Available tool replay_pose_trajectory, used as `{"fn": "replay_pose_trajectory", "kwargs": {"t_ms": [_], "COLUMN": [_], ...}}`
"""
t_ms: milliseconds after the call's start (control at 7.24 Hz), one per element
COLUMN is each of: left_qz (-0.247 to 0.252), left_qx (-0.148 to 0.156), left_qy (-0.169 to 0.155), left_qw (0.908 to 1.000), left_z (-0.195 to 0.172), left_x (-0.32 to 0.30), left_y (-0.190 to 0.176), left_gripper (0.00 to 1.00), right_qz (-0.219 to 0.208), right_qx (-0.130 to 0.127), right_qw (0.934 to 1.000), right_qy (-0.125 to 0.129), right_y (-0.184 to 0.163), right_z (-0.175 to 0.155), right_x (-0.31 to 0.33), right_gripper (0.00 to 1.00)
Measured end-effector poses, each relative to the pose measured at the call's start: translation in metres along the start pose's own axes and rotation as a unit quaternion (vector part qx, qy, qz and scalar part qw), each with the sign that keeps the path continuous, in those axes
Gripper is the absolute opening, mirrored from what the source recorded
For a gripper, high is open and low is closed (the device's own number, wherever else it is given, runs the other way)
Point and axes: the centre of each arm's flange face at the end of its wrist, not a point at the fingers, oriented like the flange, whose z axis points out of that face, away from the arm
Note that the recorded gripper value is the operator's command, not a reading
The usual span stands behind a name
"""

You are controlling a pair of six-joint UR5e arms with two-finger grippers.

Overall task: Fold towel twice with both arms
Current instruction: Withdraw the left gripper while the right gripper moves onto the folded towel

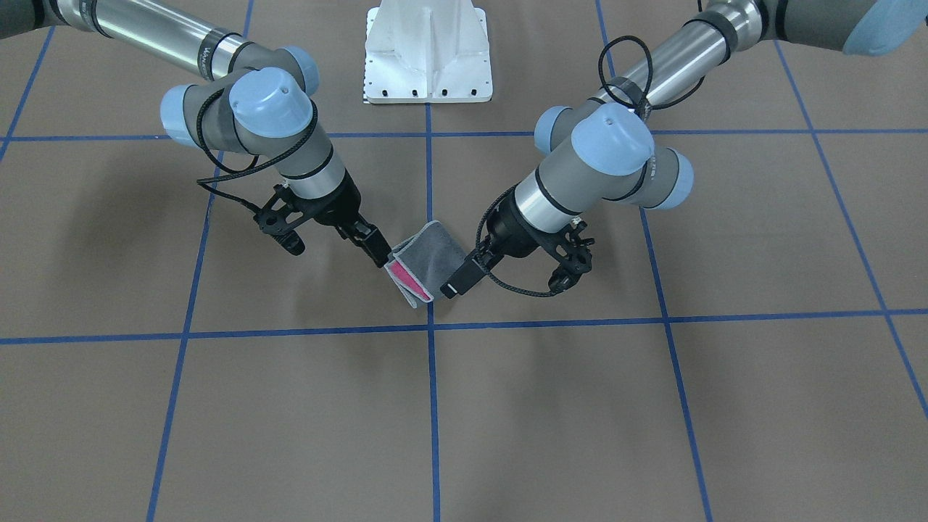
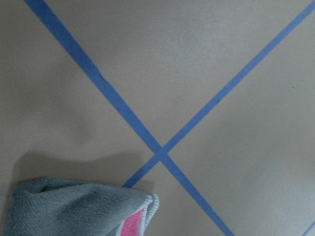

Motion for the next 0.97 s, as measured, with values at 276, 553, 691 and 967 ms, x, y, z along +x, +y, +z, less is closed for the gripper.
{"fn": "replay_pose_trajectory", "kwargs": {"t_ms": [276, 553, 691, 967], "left_qz": [-0.003, -0.006, -0.007, -0.007], "left_qx": [0.000, -0.001, 0.000, 0.000], "left_qy": [0.001, -0.002, -0.003, -0.004], "left_qw": [1.0000, 1.0000, 1.0000, 1.0000], "left_z": [-0.038, -0.055, -0.057, -0.056], "left_x": [-0.013, -0.017, -0.018, -0.019], "left_y": [-0.029, -0.047, -0.049, -0.050], "left_gripper": [1.00, 1.00, 1.00, 1.00], "right_qz": [-0.069, -0.155, -0.194, -0.238], "right_qx": [0.002, 0.023, 0.031, 0.037], "right_qw": [0.9976, 0.9877, 0.9805, 0.9705], "right_qy": [0.000, -0.005, -0.006, -0.010], "right_y": [0.035, 0.057, 0.060, 0.062], "right_z": [0.013, 0.025, 0.027, 0.027], "right_x": [0.006, 0.014, 0.015, 0.013], "right_gripper": [0.71, 0.54, 0.53, 0.45]}}
